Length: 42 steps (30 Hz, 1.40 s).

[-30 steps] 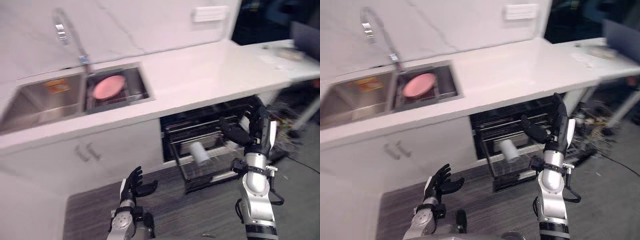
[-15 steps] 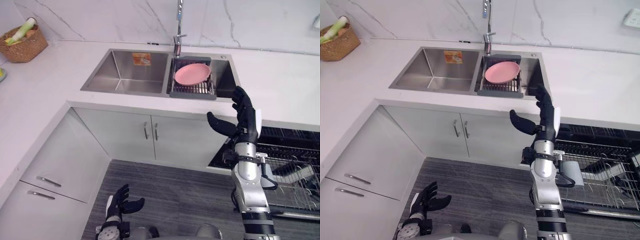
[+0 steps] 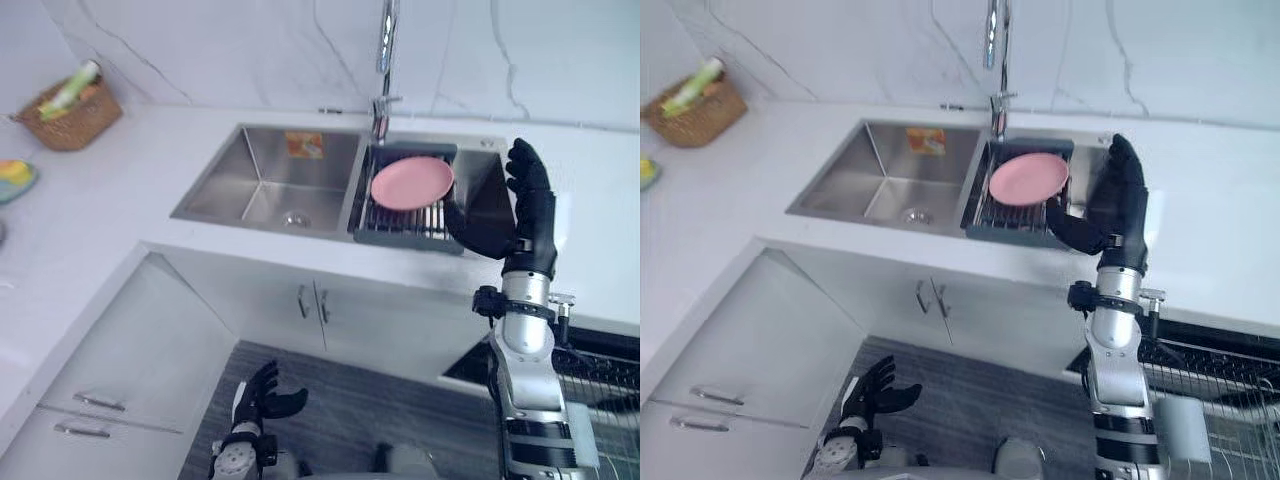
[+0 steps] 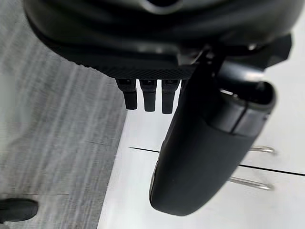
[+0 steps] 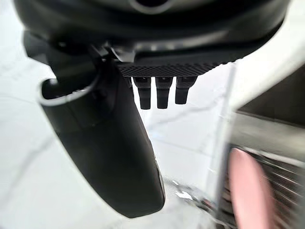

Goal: Walk over to the sink, pick up the cup, carry it to the dishwasher, place the cup inside the dishwasher, then close the dishwasher door

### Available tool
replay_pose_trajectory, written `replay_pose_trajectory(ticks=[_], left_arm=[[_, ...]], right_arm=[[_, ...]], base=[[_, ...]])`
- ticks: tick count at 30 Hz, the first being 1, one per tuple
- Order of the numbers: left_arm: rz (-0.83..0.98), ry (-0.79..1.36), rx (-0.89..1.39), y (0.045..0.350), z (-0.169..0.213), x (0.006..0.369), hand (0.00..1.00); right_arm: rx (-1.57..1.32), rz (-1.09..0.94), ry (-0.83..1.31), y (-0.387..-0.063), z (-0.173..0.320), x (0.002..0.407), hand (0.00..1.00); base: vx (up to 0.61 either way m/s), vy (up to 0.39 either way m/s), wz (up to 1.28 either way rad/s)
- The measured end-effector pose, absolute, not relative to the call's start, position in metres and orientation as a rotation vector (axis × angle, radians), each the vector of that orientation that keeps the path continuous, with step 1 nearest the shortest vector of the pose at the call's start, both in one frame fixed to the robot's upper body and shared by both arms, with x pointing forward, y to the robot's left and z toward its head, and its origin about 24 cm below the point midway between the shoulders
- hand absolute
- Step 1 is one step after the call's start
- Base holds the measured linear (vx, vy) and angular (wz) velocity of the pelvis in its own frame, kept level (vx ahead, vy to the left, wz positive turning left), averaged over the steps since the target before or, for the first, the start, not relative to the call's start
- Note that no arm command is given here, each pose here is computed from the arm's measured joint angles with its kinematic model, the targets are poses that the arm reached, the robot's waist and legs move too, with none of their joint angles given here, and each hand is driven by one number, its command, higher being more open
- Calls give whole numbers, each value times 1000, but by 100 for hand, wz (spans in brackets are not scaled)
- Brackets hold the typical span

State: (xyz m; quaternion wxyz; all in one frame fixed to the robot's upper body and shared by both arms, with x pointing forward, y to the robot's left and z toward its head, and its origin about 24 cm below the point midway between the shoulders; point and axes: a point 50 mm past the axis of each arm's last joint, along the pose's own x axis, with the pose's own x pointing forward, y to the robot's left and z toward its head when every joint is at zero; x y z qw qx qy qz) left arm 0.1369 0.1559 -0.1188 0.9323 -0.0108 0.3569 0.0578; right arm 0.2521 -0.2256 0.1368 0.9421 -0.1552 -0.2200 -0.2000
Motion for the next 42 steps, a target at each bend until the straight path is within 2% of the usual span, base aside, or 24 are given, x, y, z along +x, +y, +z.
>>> replay_pose_trajectory(ticks=[5,13,22,35,42], left_arm=[[112,758,-4,156,-123,133,90],[125,822,91,179,-132,119,90],[124,841,102,182,-136,114,90],[128,849,102,183,-137,111,90],[127,845,103,183,-137,111,90]], right_arm=[[-346,-427,-432,-234,131,248,90],[-517,-253,-304,-228,107,255,90],[-698,-234,-209,-248,95,268,90],[-843,-204,-219,-241,108,300,90],[-933,-238,-205,-250,120,321,90]], base=[[196,120,-34],[113,66,-17],[-4,12,-10],[-73,31,9],[55,-2,13]])
